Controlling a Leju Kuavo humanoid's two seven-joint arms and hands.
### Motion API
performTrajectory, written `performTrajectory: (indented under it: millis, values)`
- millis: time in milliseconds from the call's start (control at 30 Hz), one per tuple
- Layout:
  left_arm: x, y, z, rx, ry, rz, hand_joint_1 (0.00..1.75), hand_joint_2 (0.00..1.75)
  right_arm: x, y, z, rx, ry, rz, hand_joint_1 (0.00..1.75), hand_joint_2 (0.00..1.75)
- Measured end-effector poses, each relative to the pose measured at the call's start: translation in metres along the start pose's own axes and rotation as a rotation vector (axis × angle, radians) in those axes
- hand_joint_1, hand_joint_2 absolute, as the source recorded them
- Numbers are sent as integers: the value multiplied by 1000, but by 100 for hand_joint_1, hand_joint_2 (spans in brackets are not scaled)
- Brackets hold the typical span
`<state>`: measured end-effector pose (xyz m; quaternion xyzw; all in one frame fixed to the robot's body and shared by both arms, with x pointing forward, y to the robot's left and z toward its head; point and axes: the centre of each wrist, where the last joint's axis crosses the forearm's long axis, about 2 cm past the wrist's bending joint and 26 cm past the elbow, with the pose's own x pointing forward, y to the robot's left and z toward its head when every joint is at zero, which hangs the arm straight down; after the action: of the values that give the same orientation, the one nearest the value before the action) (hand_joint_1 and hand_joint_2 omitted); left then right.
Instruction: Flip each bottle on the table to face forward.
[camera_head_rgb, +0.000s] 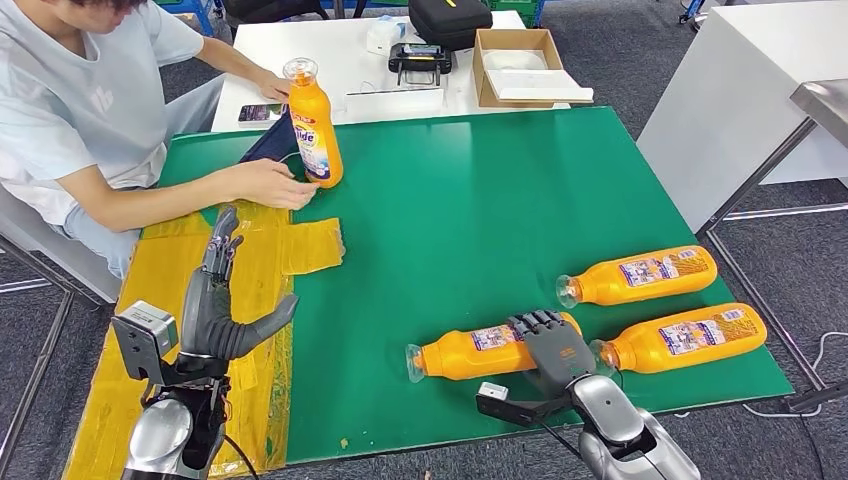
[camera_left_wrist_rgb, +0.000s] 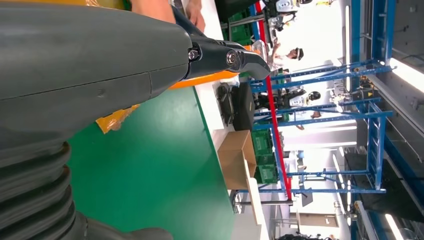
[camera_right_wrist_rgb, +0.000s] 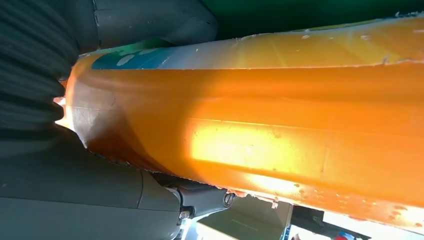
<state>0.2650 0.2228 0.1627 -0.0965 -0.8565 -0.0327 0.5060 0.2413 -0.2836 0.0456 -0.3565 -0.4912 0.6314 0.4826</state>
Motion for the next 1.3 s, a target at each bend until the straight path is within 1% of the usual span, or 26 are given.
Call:
performTrajectory:
  millis: [133, 233, 267, 400, 433, 500, 567, 700, 933, 1000, 1067, 1167, 1300]
  values:
    - [0, -1, 0, -2, 1, 8, 0, 175, 5, -2, 2, -96, -21, -36, 175, 175]
    - [0, -4, 0, -18, 10, 19, 0, 175, 16, -7, 4, -201, -25, -128, 175, 175]
    - [0, -6, -1, -28, 13, 24, 0, 175, 20, -10, 4, -236, -31, -193, 175, 175]
    - [0, -20, -4, -84, 15, 48, 0, 175, 32, -34, -2, -402, -68, -573, 175, 175]
    - [0, -24, -5, -98, 16, 55, 0, 175, 34, -39, -4, -436, -77, -649, 175, 175]
    - [-2, -32, -6, -126, 21, 68, 0, 175, 36, -49, -6, -495, -88, -760, 175, 175]
    - [-3, -38, -7, -147, 25, 76, 0, 175, 37, -55, -8, -532, -86, -805, 175, 175]
    - [-4, -44, -8, -169, 29, 82, 0, 175, 38, -60, -9, -562, -77, -836, 175, 175]
    - [-5, -47, -9, -184, 30, 84, 0, 175, 39, -62, -10, -585, -77, -880, 175, 175]
    - [-6, -49, -10, -195, 32, 85, 0, 175, 39, -62, -11, -592, -85, -950, 175, 175]
    - [-7, -52, -11, -214, 37, 87, 0, 175, 41, -63, -13, -568, -111, -1078, 175, 175]
    - [-9, -57, -14, -240, 47, 97, 0, 175, 46, -66, -17, -520, -184, -1275, 175, 175]
    - [-12, -62, -19, -277, 59, 118, 0, 175, 54, -72, -24, -513, -249, -1400, 175, 175]
